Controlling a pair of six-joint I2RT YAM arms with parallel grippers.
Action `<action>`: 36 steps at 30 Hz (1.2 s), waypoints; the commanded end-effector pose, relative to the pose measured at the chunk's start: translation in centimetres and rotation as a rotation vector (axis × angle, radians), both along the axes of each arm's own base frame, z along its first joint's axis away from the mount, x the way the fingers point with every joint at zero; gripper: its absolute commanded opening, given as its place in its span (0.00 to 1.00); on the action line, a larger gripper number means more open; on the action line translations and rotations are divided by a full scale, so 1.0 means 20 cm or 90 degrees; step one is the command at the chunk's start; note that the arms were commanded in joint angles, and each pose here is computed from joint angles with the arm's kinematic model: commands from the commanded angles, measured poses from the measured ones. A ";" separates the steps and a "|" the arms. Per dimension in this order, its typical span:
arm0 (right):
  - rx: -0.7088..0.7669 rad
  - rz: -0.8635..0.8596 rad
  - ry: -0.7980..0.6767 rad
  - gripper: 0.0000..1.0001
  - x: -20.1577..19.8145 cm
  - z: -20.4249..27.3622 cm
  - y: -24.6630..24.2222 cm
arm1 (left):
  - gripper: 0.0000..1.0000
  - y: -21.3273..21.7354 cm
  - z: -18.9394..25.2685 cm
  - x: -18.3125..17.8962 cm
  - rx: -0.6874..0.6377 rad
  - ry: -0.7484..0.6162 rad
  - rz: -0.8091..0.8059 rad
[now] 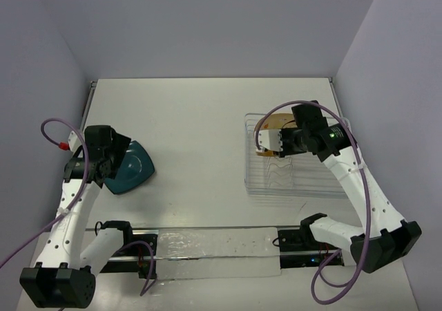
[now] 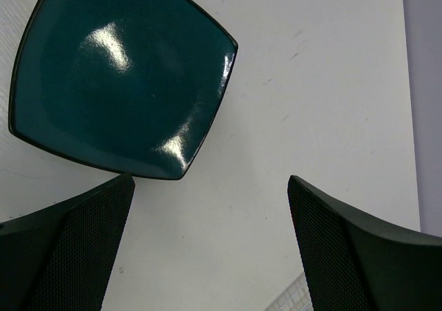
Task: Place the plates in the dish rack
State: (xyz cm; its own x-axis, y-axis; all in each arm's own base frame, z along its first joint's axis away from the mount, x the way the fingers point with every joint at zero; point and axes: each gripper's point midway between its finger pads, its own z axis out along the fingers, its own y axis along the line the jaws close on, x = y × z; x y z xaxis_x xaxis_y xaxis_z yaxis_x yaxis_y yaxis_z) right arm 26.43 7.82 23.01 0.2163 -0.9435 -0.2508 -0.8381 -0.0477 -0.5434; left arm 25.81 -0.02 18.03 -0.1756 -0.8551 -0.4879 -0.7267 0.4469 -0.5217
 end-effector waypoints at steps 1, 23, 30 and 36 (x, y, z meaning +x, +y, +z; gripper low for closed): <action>0.034 -0.007 -0.122 0.00 0.21 0.17 0.04 | 0.99 0.04 0.03 -0.03 0.006 -0.012 0.025; 0.092 -0.028 0.008 0.11 0.22 -0.14 0.12 | 0.99 0.04 0.00 0.00 0.015 0.019 0.021; 0.112 -0.062 0.047 0.31 0.28 -0.20 0.10 | 0.99 0.04 -0.01 0.01 0.015 0.029 0.025; 0.107 -0.087 0.049 0.62 0.31 -0.21 0.06 | 0.99 0.05 -0.04 0.00 0.016 0.048 0.033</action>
